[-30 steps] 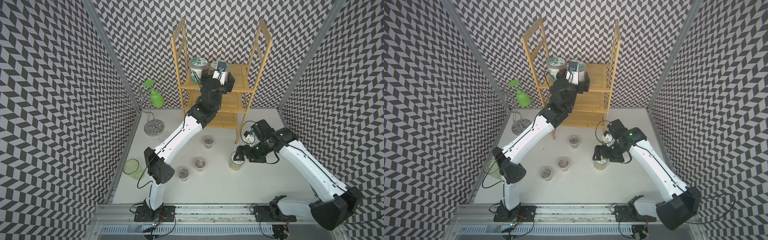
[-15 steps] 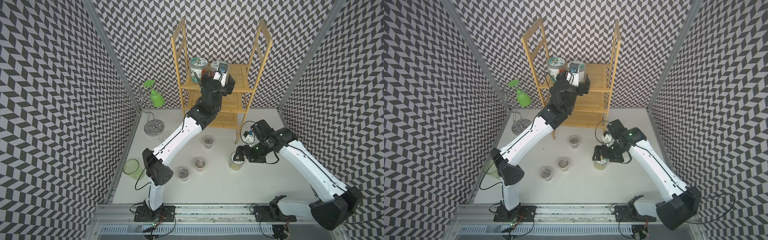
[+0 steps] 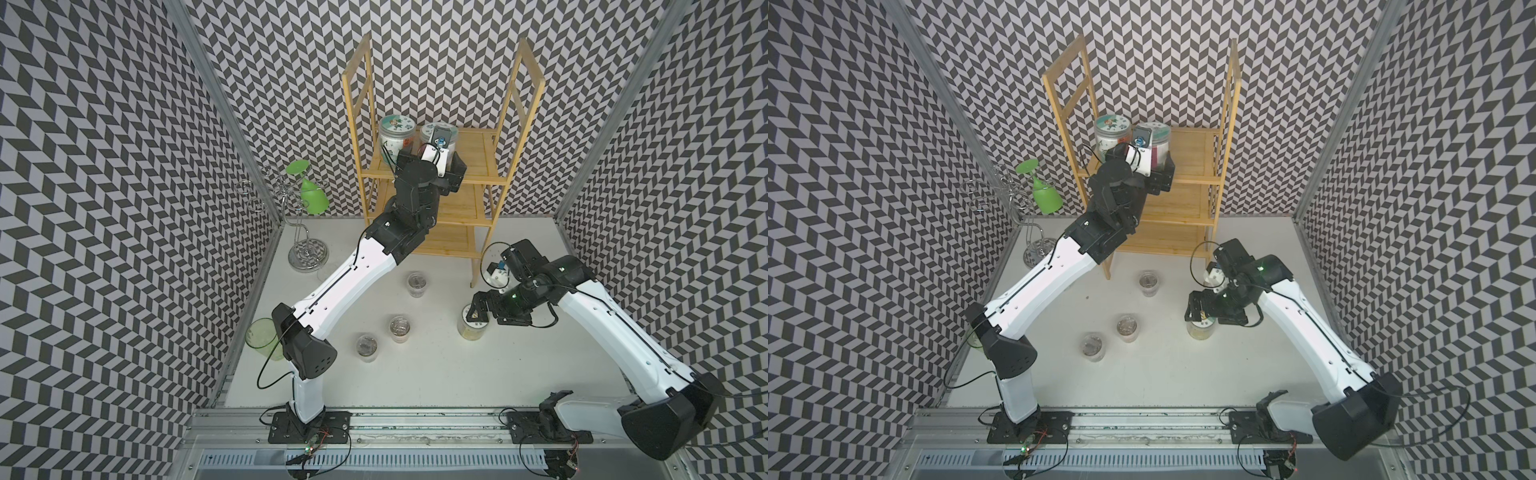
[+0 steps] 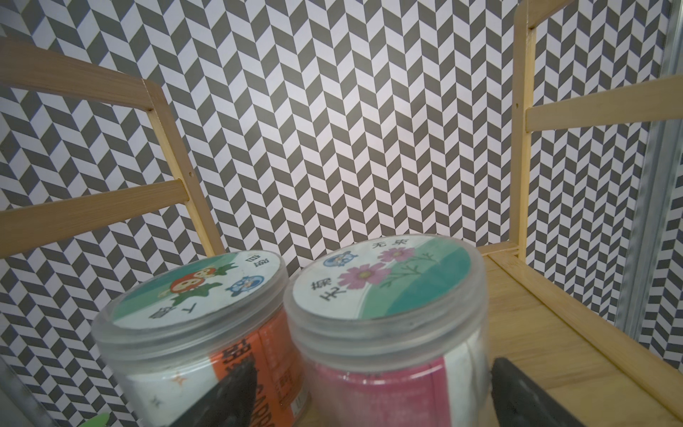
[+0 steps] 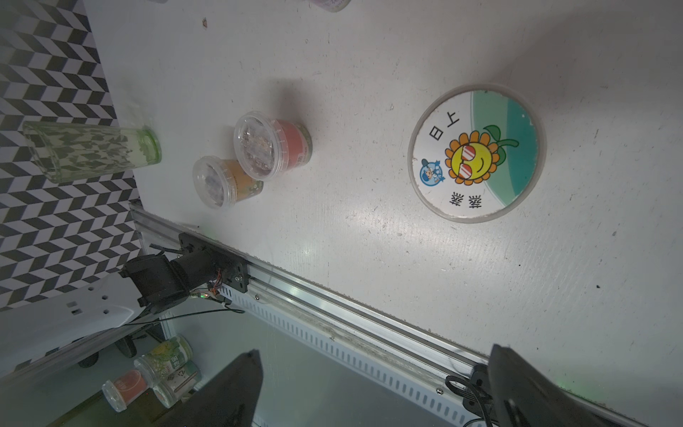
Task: Place the seed container on the shelf
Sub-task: Place the seed jar on the shelf, then pick up the seed jar at the center of the board.
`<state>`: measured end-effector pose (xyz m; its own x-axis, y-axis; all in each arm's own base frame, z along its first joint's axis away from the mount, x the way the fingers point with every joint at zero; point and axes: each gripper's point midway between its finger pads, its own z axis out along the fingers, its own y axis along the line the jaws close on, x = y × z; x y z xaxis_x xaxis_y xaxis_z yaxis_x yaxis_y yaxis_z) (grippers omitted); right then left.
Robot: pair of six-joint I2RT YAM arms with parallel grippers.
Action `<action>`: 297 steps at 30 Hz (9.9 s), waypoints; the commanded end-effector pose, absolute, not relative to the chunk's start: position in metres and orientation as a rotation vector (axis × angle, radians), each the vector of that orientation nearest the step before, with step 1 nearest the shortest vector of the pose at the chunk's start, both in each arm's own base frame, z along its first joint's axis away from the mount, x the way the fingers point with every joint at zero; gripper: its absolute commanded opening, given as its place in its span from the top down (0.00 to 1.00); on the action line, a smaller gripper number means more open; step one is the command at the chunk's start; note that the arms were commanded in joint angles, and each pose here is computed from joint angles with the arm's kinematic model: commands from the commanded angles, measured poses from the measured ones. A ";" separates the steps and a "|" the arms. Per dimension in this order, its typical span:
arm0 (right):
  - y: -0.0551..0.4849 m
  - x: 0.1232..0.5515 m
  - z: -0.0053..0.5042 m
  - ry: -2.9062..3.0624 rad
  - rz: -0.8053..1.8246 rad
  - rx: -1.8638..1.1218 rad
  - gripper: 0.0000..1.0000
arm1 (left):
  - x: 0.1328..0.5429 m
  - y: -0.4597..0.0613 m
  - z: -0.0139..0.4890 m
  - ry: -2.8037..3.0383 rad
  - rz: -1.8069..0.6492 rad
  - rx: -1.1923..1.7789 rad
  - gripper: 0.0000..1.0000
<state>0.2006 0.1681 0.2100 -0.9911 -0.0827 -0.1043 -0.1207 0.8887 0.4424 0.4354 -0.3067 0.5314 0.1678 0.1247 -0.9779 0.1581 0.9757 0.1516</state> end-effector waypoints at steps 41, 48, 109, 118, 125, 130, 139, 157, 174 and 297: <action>0.172 0.203 0.213 2.947 0.715 -0.193 0.00 | 0.439 -0.296 0.533 1.477 -0.056 0.252 0.05; 0.172 0.203 0.213 2.947 0.717 -0.195 0.01 | 0.446 -0.297 0.533 1.469 -0.053 0.250 0.10; 0.161 0.223 0.217 2.908 0.575 -0.131 0.00 | 0.318 -0.228 0.541 1.488 -0.136 0.277 0.02; 0.153 0.224 0.220 2.870 0.569 0.098 0.01 | 0.284 -0.214 0.498 1.623 -0.198 0.361 0.07; 0.132 0.218 0.218 2.840 0.494 0.374 0.01 | 0.267 -0.234 0.464 1.729 -0.300 0.490 0.12; 0.112 0.215 0.220 2.755 0.452 0.592 0.01 | 0.255 -0.264 0.430 1.829 -0.386 0.619 0.12; 0.069 0.206 0.237 2.526 0.442 1.036 0.01 | 0.238 -0.316 0.376 1.999 -0.571 0.837 0.15; 0.033 0.181 0.236 2.212 0.481 1.421 0.01 | 0.254 -0.397 0.293 2.431 -0.490 0.921 0.19; 0.007 0.184 0.250 2.142 0.360 1.322 0.00 | 0.251 -0.462 0.196 2.504 -0.301 1.032 0.00; 0.250 0.167 0.301 1.445 0.470 -0.965 0.01 | 0.252 -0.266 0.326 2.536 -0.517 0.635 0.34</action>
